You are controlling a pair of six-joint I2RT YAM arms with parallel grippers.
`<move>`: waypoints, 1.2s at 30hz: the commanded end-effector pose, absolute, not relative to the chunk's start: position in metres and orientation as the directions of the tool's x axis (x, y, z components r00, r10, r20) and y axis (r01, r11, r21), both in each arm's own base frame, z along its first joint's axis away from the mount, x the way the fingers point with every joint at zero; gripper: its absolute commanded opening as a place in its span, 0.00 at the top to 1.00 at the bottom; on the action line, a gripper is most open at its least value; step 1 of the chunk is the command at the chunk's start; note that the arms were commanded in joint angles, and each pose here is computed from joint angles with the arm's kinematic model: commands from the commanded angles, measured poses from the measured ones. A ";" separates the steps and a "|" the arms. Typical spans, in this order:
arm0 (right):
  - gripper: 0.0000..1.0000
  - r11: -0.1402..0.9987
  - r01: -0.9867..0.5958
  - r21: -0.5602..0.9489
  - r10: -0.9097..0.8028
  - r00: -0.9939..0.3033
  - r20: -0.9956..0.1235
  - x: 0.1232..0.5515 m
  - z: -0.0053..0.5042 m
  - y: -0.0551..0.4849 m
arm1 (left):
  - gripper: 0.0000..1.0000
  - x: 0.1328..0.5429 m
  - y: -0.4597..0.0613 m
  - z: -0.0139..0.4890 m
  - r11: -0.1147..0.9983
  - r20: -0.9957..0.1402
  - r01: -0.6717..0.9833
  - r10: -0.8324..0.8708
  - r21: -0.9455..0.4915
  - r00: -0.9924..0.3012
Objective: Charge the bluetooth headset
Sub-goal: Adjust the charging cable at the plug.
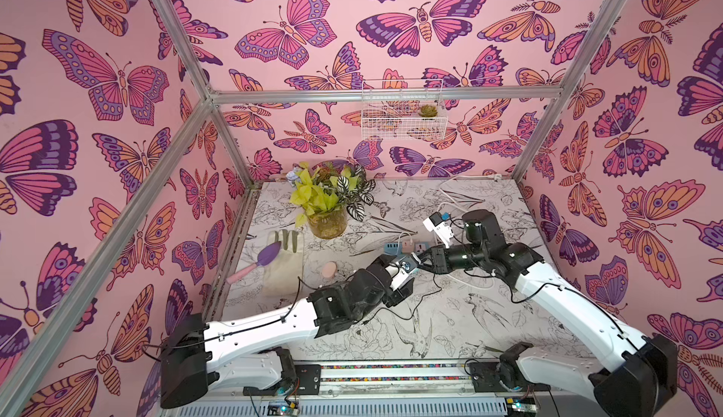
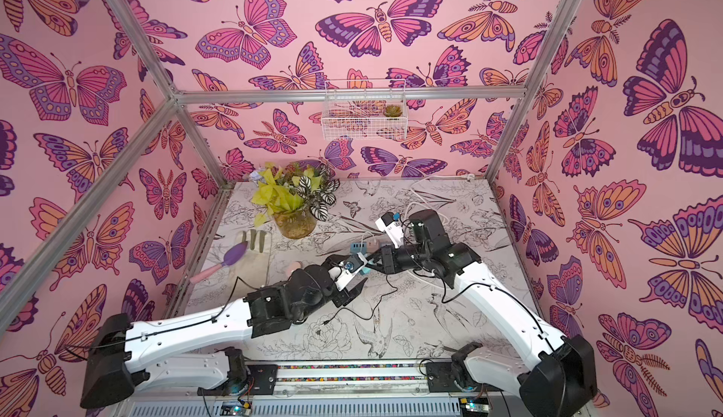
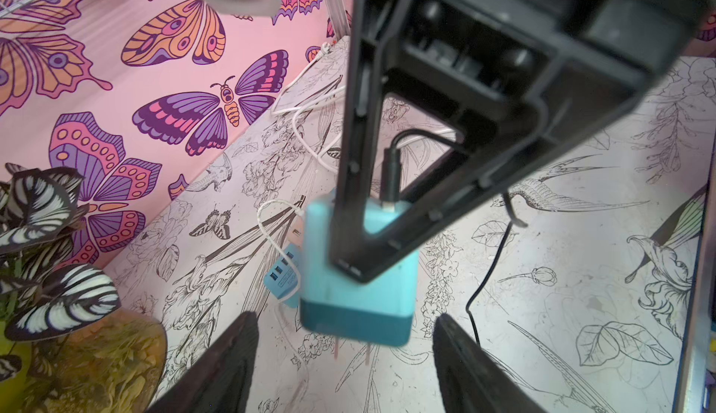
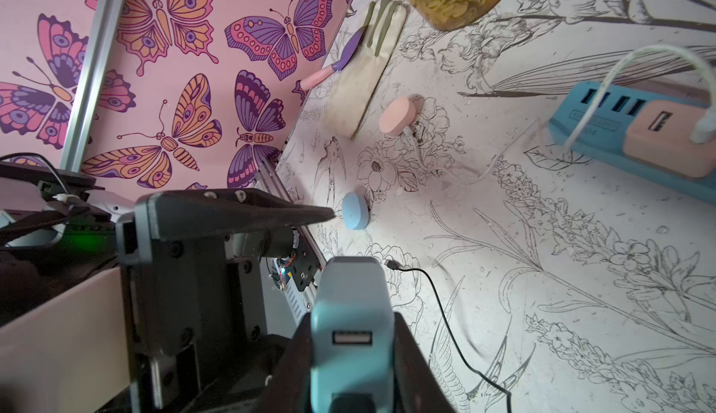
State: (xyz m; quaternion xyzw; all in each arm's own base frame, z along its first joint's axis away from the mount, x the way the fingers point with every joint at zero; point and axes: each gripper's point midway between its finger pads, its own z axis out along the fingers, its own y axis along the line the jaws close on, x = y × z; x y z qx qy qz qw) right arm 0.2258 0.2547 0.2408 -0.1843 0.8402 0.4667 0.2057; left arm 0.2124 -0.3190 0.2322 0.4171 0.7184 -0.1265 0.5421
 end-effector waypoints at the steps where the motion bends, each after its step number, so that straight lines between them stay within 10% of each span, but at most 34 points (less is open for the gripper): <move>1: 0.93 0.521 -0.499 0.693 -0.075 -0.835 -0.545 0.232 0.250 0.249 | 0.27 0.211 -0.300 0.227 0.678 -0.888 0.700 0.439 0.224 -0.140; 12: 0.94 0.549 -0.476 0.687 -0.027 -0.832 -0.555 0.241 0.243 0.244 | 0.35 0.196 -0.247 0.188 0.876 -0.811 0.468 0.190 -0.114 -0.554; 20: 0.93 0.563 -0.460 0.687 0.022 -0.822 -0.568 0.246 0.242 0.241 | 0.36 0.172 -0.229 0.131 0.905 -0.529 0.053 -0.198 -0.421 -0.825; 36: 0.93 0.572 -0.443 0.691 0.058 -0.818 -0.573 0.252 0.238 0.240 | 0.29 0.162 -0.261 0.077 0.748 -0.174 -0.275 -0.460 -0.604 -0.871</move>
